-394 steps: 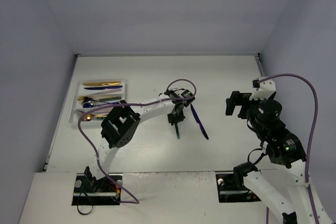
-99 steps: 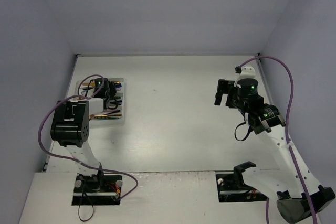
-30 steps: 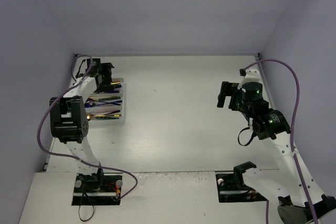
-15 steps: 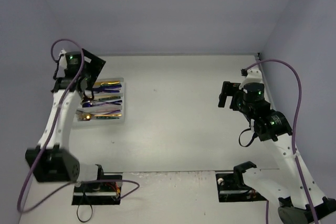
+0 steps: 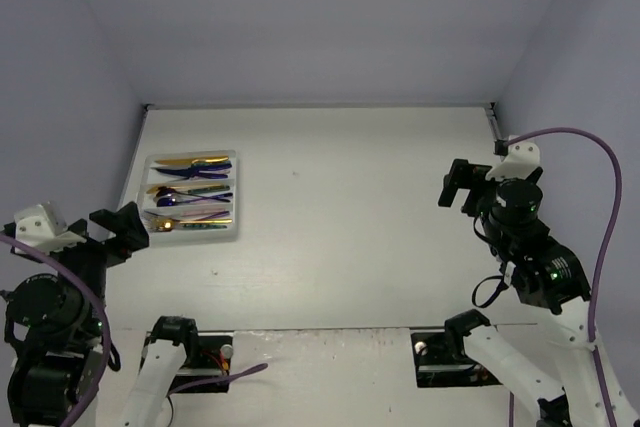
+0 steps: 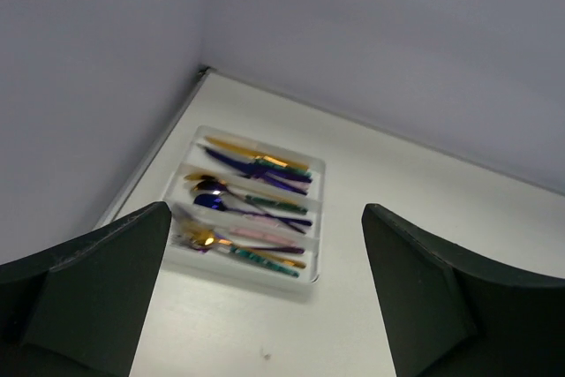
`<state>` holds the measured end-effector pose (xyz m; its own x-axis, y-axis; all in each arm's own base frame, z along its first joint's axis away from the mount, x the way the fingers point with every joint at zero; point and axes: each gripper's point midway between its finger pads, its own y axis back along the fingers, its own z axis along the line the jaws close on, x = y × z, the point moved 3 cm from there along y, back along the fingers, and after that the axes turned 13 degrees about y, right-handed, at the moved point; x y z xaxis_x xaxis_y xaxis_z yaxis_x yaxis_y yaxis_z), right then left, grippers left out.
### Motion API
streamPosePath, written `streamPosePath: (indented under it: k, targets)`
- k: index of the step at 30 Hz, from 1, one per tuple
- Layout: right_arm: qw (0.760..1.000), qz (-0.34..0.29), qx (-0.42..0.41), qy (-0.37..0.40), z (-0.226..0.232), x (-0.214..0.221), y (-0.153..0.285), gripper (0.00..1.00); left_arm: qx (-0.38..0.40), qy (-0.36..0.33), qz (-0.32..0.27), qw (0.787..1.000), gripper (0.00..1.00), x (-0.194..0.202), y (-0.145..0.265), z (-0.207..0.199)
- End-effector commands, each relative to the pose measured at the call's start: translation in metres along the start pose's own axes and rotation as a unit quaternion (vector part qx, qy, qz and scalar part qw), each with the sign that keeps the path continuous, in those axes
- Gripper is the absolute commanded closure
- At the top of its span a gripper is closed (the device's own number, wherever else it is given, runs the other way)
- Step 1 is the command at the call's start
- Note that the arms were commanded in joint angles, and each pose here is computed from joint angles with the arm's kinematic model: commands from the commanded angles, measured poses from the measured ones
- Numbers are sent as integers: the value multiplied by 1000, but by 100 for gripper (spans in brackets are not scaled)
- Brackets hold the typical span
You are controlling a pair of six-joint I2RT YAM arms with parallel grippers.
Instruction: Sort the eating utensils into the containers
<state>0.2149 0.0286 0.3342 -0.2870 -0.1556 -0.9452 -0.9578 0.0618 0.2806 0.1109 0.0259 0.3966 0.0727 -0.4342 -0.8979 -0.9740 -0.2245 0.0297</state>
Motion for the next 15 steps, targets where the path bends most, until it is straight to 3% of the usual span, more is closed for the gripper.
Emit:
streamPosePath:
  k: [1, 15]
  targets:
    - [998, -43, 49, -2, -18, -20, 10, 0, -50, -78, 83, 992, 12, 28, 3, 23]
    - [995, -87, 48, -15, -28, -20, 33, 0, -29, -98, 156, 982, 12, 57, 20, 29]
